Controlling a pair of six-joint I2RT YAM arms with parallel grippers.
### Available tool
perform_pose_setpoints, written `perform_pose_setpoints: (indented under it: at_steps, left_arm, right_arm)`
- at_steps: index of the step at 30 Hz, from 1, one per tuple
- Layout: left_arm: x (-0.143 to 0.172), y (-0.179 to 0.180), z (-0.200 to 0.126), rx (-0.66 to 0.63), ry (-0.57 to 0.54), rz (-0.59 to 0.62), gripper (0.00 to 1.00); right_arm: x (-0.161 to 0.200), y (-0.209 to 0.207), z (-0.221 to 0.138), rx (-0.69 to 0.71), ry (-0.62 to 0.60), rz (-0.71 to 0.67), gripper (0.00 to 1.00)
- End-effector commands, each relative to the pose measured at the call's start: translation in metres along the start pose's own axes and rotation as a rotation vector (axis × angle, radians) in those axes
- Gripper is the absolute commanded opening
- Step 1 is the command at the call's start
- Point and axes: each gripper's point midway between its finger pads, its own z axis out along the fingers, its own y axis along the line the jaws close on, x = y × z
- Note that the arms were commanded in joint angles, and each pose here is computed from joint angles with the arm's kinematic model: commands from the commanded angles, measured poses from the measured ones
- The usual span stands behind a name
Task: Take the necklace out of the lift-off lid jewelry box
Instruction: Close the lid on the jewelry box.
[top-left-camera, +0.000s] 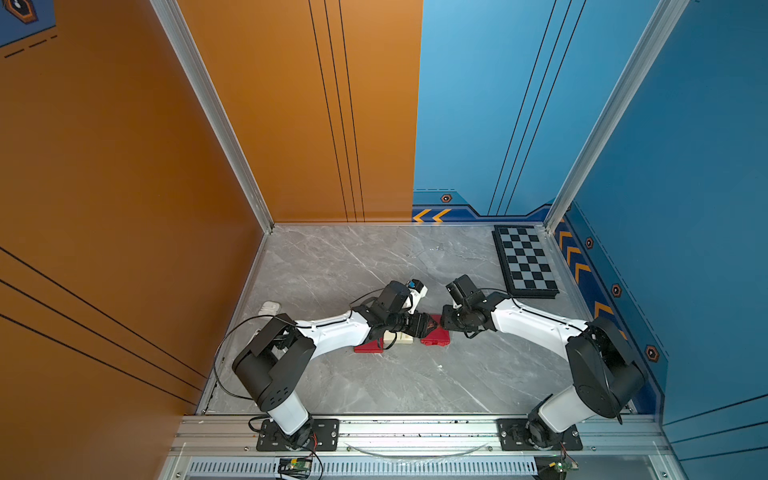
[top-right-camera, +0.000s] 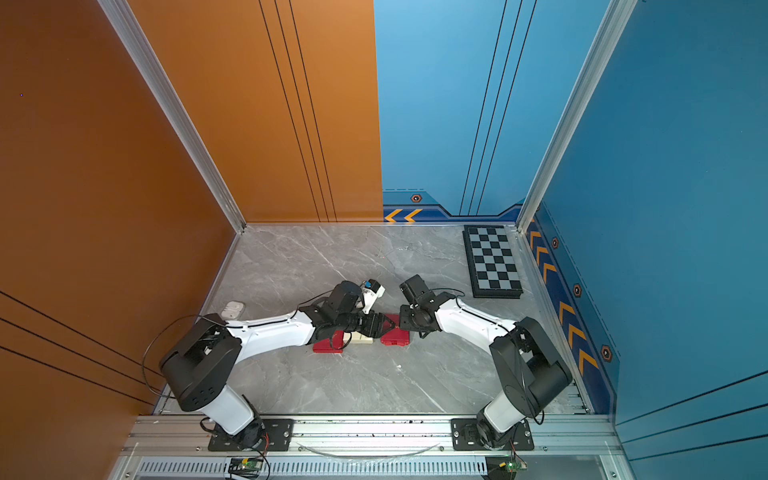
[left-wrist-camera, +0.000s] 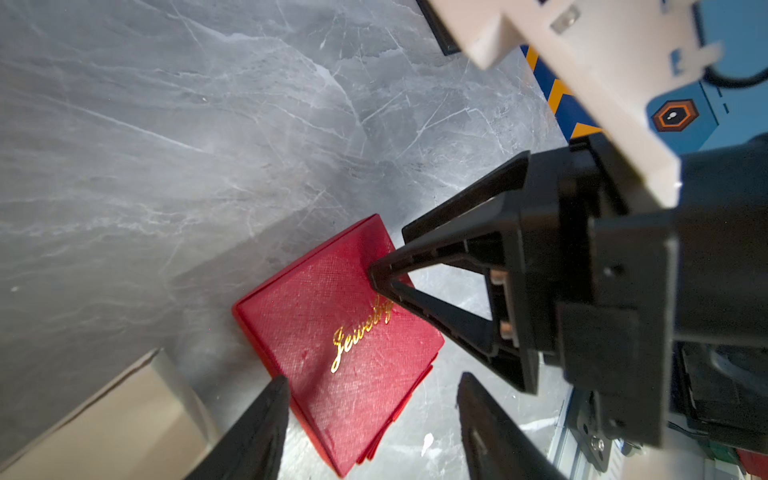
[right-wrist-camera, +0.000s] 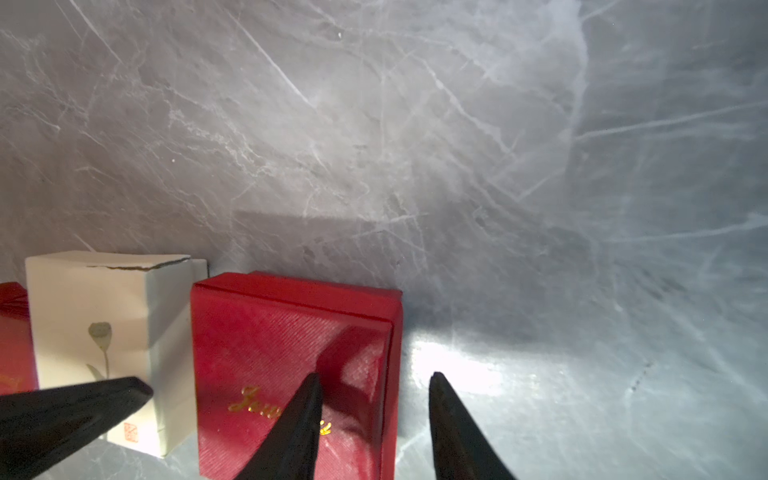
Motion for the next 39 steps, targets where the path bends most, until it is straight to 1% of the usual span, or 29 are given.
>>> perform_pose_setpoints:
  at_steps: [1, 5, 10, 18, 23, 27, 31, 34, 35, 39]
  left_arm:
    - [-0.004, -0.011, 0.004, 0.038, 0.002, 0.0, 0.65]
    - [-0.003, -0.01, 0.009, 0.039, 0.011, -0.006, 0.65]
    - [-0.001, -0.007, 0.015, 0.038, 0.026, -0.012, 0.64]
    - [0.002, -0.004, 0.021, 0.042, 0.043, -0.027, 0.61]
    - [0.002, -0.002, 0.021, 0.044, 0.042, -0.033, 0.61]
    - [-0.007, -0.006, 0.009, 0.05, -0.018, -0.014, 0.63]
    - [-0.022, -0.009, -0.015, 0.036, -0.103, 0.021, 0.66]
    - [-0.03, -0.004, -0.034, 0.0, -0.161, 0.04, 0.67]
    - [-0.032, 0.0, -0.04, -0.016, -0.18, 0.04, 0.68]
    - [-0.034, 0.018, -0.064, -0.078, -0.238, 0.026, 0.73]
  right_arm:
    - [0.004, -0.004, 0.007, -0.001, 0.017, -0.004, 0.38]
    - [0.005, -0.005, 0.01, -0.003, 0.025, -0.001, 0.31]
    - [0.008, -0.007, 0.016, 0.003, 0.039, 0.005, 0.26]
    - [0.013, -0.008, 0.028, 0.002, 0.073, 0.008, 0.23]
    - [0.008, -0.007, 0.033, -0.005, 0.079, -0.005, 0.23]
    - [-0.001, -0.003, 0.031, -0.019, 0.076, -0.045, 0.23]
    - [-0.01, 0.004, 0.026, -0.031, 0.063, -0.078, 0.27]
    - [-0.017, 0.009, 0.018, -0.033, 0.04, -0.092, 0.34]
    - [-0.019, 0.01, 0.015, -0.032, 0.034, -0.097, 0.36]
    - [-0.024, 0.017, 0.001, -0.02, 0.003, -0.124, 0.51]
